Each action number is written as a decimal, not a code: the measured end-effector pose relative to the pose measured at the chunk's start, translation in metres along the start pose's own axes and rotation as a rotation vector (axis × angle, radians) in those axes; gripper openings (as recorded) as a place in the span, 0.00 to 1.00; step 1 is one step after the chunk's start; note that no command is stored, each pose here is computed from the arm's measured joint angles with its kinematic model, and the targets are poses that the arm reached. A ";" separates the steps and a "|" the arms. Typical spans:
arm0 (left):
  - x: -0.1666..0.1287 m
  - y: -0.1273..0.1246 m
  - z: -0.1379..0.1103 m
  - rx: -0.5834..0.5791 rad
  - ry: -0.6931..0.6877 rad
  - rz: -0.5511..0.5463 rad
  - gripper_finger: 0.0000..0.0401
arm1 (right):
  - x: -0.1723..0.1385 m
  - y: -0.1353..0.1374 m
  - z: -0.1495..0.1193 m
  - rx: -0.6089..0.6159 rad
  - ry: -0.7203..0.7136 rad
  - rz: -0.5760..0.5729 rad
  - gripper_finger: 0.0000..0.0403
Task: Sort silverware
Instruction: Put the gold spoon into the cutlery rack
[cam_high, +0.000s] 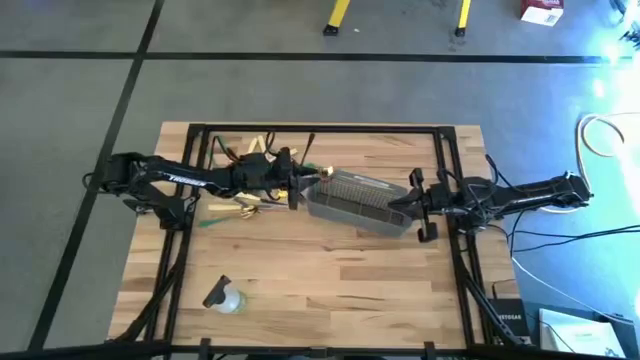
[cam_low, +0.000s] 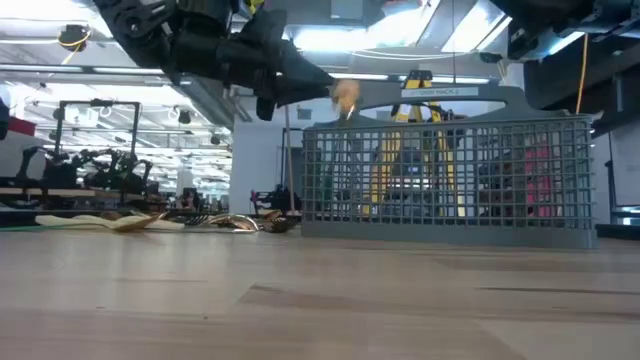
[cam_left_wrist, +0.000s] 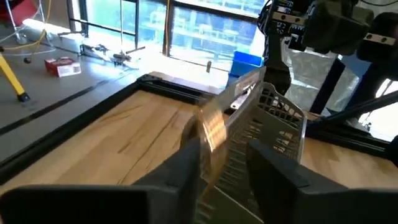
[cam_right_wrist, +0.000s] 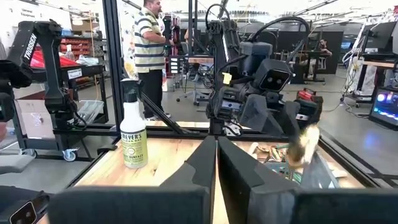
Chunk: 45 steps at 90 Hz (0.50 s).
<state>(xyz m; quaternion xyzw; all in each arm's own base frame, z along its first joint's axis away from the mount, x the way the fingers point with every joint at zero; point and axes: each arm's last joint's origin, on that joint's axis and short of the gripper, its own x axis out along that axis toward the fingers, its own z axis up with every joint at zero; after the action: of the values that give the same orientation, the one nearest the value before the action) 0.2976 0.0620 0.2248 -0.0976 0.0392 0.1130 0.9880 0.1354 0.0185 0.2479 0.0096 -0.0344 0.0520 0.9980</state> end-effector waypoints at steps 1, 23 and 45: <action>0.000 0.000 0.000 0.000 0.000 0.000 0.32 | 0.000 0.000 0.000 0.000 0.001 0.000 0.00; 0.000 0.004 0.000 -0.015 0.008 0.016 0.41 | 0.000 0.000 0.000 0.000 0.003 0.000 0.00; 0.000 0.005 -0.001 0.015 0.020 0.010 0.42 | 0.000 0.000 -0.001 0.000 0.005 0.001 0.00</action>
<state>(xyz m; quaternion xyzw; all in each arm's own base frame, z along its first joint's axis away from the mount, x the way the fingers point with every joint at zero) 0.2964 0.0669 0.2228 -0.0913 0.0505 0.1167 0.9877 0.1354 0.0185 0.2474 0.0093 -0.0318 0.0524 0.9981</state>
